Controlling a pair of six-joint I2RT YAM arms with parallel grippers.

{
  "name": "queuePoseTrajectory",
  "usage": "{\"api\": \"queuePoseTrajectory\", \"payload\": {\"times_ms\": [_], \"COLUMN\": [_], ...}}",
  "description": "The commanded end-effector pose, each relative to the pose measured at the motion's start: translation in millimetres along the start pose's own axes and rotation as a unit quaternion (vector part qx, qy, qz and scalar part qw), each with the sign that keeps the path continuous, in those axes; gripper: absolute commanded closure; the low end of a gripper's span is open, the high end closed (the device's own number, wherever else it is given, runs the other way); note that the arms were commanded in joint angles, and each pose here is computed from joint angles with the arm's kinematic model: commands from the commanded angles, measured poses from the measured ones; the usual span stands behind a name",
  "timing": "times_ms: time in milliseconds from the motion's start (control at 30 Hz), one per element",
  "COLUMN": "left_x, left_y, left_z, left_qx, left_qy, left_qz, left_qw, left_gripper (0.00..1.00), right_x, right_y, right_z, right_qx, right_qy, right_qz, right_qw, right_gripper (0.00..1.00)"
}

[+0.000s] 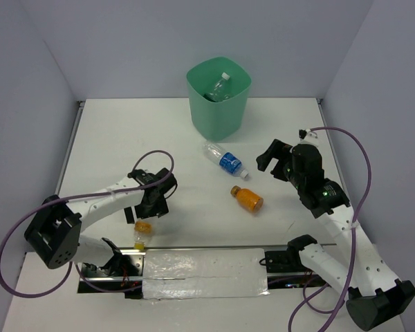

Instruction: Put the plastic bottles in the bin

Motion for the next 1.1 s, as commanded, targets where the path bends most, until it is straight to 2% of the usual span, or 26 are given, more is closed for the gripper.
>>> {"api": "queuePoseTrajectory", "payload": {"times_ms": [0,100,300,467,567,733,867,900,967,1000,1067], "left_x": [8,13,18,12,-3,-57,-122,-156,-180,-214,-252], "left_y": [-4,-7,-11,-18,-25,-39,-49,-52,-61,-62,-70], "left_z": [0,0,4,18,32,68,116,137,159,179,208], "left_qx": [-0.008,-0.008,-0.004,0.002,0.018,0.032,0.058,0.046,0.067,0.049,0.045], "left_qy": [-0.006,-0.005,-0.02,-0.044,-0.07,-0.129,-0.221,-0.266,-0.307,-0.353,-0.41], "left_qz": [0.014,0.014,0.017,0.012,-0.01,-0.083,-0.132,-0.163,-0.169,-0.197,-0.22], "left_qw": [1.0,1.0,1.0,0.999,0.997,0.988,0.965,0.949,0.934,0.913,0.884], "left_gripper": [0.01,0.01,0.14,0.28,0.32,0.36,0.36,0.36,0.36,0.36,0.37], "right_x": [-1,0,1,0,-1,-3,-4,-4,-5,-7,-9], "right_y": [8,7,8,8,8,8,8,8,9,9,9], "right_z": [6,5,6,8,7,9,11,11,12,13,14], "right_qx": [0.004,0.004,0.005,0.004,0.002,0.001,0.001,0.002,0.003,0.004,0.004], "right_qy": [-0.019,-0.018,-0.017,-0.021,-0.021,-0.026,-0.032,-0.033,-0.035,-0.036,-0.04], "right_qz": [0.018,0.016,0.018,0.017,0.015,0.014,0.014,0.013,0.015,0.016,0.015], "right_qw": [1.0,1.0,1.0,1.0,1.0,1.0,0.999,0.999,0.999,0.999,0.999], "right_gripper": [0.0,0.0,0.0,0.0,0.0,0.0,0.0,0.0,0.0,0.0,0.0]}}
Point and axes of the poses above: each gripper's point midway between its finger pads, its own x axis out along the fingers, its own y axis along the line the jaws close on, z = x × y, the point moved 8 cm from there along -x, back along the fingers, and after that the axes turned 9 degrees about x, right-handed, at the moved point
